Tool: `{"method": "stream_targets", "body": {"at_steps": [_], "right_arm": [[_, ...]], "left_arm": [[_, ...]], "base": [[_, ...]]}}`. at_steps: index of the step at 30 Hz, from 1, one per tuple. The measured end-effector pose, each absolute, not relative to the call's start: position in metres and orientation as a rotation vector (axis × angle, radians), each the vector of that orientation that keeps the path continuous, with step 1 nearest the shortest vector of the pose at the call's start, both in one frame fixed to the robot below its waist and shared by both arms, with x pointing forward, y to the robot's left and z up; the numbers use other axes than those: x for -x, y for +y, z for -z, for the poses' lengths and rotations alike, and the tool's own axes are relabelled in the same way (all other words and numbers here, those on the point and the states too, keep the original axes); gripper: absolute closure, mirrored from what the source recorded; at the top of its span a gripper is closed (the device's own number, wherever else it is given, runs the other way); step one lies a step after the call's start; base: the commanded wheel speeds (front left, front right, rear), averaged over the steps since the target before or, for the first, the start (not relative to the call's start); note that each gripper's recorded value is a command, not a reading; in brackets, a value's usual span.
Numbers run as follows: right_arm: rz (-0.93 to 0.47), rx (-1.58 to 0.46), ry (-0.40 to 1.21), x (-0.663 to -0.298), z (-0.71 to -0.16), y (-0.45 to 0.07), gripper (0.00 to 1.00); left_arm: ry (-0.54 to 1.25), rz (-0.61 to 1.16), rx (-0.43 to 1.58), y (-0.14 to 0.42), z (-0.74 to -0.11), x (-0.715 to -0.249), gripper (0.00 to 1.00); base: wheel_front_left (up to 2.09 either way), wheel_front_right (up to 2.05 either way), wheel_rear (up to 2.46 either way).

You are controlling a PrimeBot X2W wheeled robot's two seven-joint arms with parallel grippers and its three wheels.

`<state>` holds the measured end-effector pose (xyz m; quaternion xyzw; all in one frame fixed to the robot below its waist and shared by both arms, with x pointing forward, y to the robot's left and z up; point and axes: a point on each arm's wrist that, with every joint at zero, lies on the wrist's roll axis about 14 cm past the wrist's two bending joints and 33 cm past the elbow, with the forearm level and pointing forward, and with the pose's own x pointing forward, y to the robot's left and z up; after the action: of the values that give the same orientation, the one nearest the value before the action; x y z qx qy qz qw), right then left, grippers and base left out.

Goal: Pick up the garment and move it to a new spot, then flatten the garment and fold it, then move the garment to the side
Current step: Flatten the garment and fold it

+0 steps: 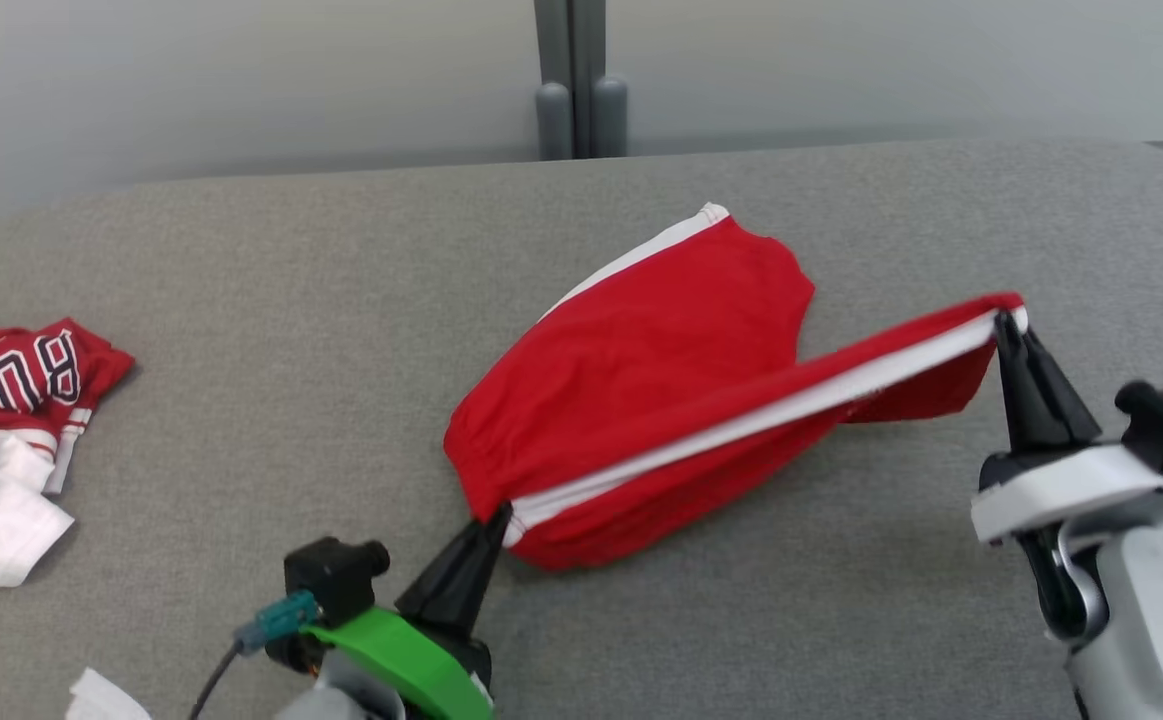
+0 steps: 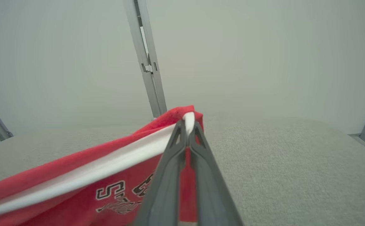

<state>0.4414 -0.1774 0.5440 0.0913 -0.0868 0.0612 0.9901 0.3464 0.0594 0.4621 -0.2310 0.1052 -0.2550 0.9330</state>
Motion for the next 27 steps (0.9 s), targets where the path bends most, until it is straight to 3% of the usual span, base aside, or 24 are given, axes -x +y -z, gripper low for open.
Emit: {"method": "stream_targets", "body": {"at_steps": [9, 20, 21, 22, 23, 27], "right_arm": [[-0.269, -0.071, -0.188, -0.526, -0.562, -0.124, 1.0], [-0.385, 0.055, -0.062, -0.602, -0.521, -0.063, 1.0], [-0.387, 0.057, -0.05, -0.606, -0.516, -0.06, 0.52], [-0.388, 0.064, -0.036, -0.61, -0.509, -0.058, 0.09], [-0.384, 0.061, -0.022, -0.613, -0.503, -0.057, 0.0], [-0.385, 0.068, 0.022, -0.617, -0.478, -0.053, 0.0]], "left_arm": [[0.127, 0.442, 0.446, 0.084, -0.481, -0.396, 1.0], [0.169, 0.356, 0.449, 0.107, -0.458, -0.441, 1.0], [0.176, 0.346, 0.448, 0.109, -0.455, -0.445, 0.63], [0.185, 0.334, 0.448, 0.113, -0.45, -0.448, 0.44], [0.192, 0.322, 0.45, 0.115, -0.447, -0.45, 0.0], [0.224, 0.283, 0.462, 0.121, -0.431, -0.453, 0.0]], "base": [[0.0, 0.0, 0.0], [0.0, 0.0, 0.0], [0.0, 0.0, 0.0], [0.0, 0.0, 0.0], [0.0, 0.0, 0.0], [0.0, 0.0, 0.0]]}}
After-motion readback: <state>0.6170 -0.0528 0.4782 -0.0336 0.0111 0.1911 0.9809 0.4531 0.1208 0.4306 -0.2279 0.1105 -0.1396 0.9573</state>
